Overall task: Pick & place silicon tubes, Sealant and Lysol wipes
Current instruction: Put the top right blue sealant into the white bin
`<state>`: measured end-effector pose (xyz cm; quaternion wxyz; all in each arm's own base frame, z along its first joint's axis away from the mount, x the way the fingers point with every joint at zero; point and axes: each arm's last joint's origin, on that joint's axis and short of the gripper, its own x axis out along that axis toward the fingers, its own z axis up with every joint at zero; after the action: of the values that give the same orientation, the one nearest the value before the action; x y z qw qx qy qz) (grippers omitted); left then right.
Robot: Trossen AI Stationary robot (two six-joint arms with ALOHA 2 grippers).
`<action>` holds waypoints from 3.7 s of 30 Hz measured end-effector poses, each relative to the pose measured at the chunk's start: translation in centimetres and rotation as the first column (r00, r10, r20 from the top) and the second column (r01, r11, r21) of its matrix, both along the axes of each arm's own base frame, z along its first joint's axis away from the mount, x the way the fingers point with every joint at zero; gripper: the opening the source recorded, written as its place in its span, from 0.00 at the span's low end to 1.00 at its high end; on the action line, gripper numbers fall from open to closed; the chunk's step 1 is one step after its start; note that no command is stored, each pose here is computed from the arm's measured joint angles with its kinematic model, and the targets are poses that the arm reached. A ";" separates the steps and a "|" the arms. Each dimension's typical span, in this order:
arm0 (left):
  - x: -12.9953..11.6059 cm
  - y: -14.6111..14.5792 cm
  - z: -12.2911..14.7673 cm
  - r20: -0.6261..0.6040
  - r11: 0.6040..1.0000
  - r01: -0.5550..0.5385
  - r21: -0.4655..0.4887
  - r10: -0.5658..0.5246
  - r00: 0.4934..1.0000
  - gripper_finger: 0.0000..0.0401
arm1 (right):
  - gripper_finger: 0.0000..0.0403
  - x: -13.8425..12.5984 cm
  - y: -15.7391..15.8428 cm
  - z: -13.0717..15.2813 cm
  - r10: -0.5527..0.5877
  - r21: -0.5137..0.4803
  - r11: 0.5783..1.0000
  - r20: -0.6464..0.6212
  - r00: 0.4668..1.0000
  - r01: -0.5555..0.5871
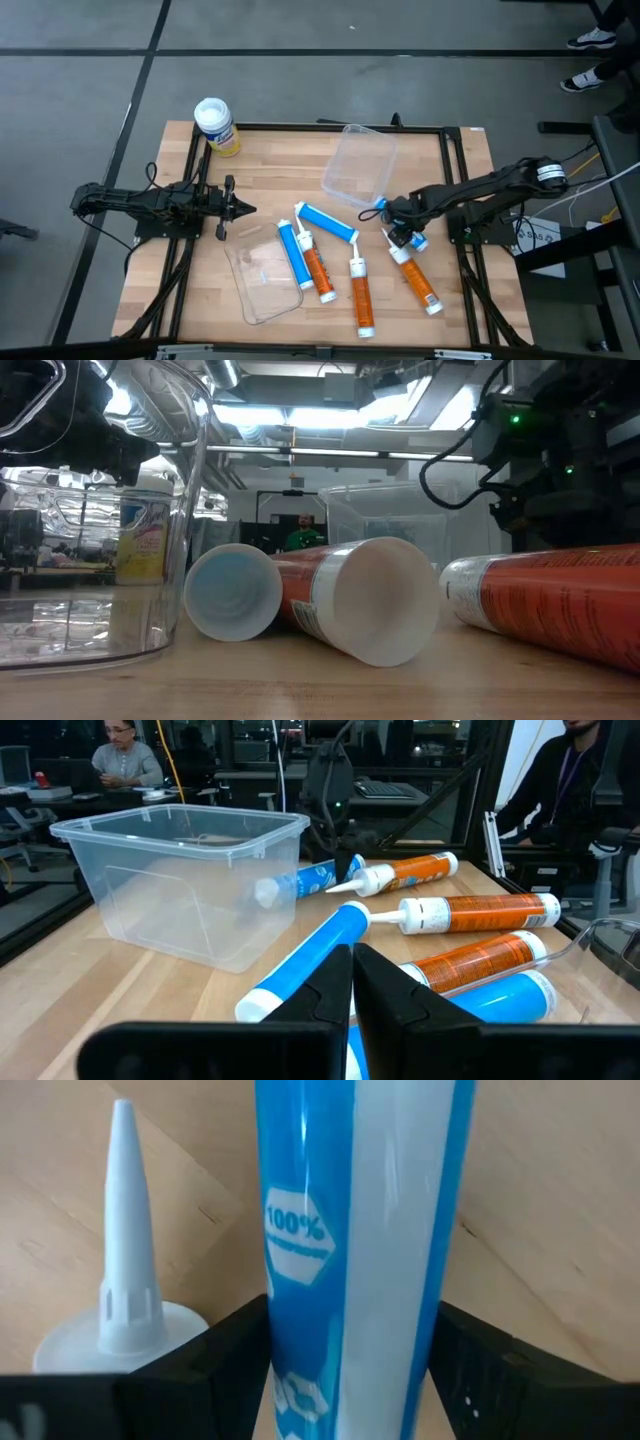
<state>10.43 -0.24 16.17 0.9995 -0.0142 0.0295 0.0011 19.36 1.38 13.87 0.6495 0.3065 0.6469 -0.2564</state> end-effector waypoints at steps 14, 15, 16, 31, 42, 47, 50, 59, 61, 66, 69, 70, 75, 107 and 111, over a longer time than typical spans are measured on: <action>0.0 0.0 0.0 0.000 1.000 -0.001 0.000 0.001 1.000 0.03 | 0.59 -0.2 -0.1 -1.5 0.026 -0.034 0.999 -0.002 1.000 -0.027; 0.0 0.0 0.0 0.000 1.000 0.000 0.000 0.000 1.000 0.03 | 0.58 -0.2 -0.1 -1.4 0.027 -0.034 0.999 0.000 1.000 -0.027; 0.0 0.0 0.0 0.000 1.000 0.000 0.000 0.000 1.000 0.03 | 0.57 -0.2 -0.1 -1.4 0.028 -0.034 0.999 0.001 1.000 -0.028; 0.0 0.0 0.0 0.000 1.000 0.000 0.000 0.000 1.000 0.03 | 0.55 -0.2 -0.1 -1.4 0.053 -0.034 0.998 0.003 0.999 -0.053; 0.0 0.0 0.0 0.000 1.000 0.000 0.000 0.000 1.000 0.03 | 0.56 -0.3 -0.1 -1.4 0.053 -0.035 0.998 0.000 0.999 -0.053; 0.0 0.0 0.0 0.000 1.000 0.000 0.000 0.000 1.000 0.02 | 0.55 -0.5 -0.1 -1.2 0.054 -0.046 0.998 0.018 0.998 -0.053; 0.0 0.0 0.0 0.000 1.000 0.000 0.000 0.000 1.000 0.02 | 0.54 -0.8 0.1 -1.0 0.036 -0.061 0.998 0.047 0.998 -0.033; 0.0 0.0 0.0 0.000 1.000 -0.001 0.000 0.001 1.000 0.03 | 0.54 -2.3 0.6 -1.1 -0.020 -0.096 0.995 0.140 0.990 0.033; 0.0 0.0 0.0 0.000 1.000 0.000 0.000 0.000 1.000 0.02 | 0.54 -2.5 0.6 -1.1 -0.020 -0.105 0.994 0.160 0.987 0.037; 0.0 0.0 0.0 0.000 1.000 0.000 0.000 0.000 1.000 0.02 | 0.54 -2.8 0.5 -0.8 -0.022 -0.126 0.991 0.208 0.978 0.049; 0.0 0.0 0.0 -0.001 1.000 0.000 0.000 0.000 1.000 0.02 | 0.54 -3.0 0.4 -0.8 -0.024 -0.161 0.985 0.244 0.969 0.064; 0.0 0.0 0.0 0.000 1.000 0.000 0.000 0.000 1.000 0.02 | 0.54 -3.0 0.3 -0.9 -0.024 -0.176 0.982 0.260 0.965 0.072; 0.0 0.0 0.0 0.000 1.000 0.000 0.000 0.000 1.000 0.03 | 0.54 -3.4 0.1 -1.1 -0.028 -0.225 0.969 0.325 0.945 0.106; 0.0 0.0 0.0 0.000 1.000 0.000 0.000 0.000 1.000 0.03 | 0.53 -5.6 -1.4 3.8 0.043 -0.245 0.968 0.407 0.912 0.063; 0.0 0.0 0.0 0.000 1.000 0.000 0.000 0.000 1.000 0.02 | 0.53 -5.8 -1.4 4.3 0.041 -0.225 0.973 0.379 0.925 0.049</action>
<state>10.43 -0.24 16.17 0.9995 -0.0144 0.0294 0.0011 13.58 0.00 18.17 0.7933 0.2746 0.4735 -0.2666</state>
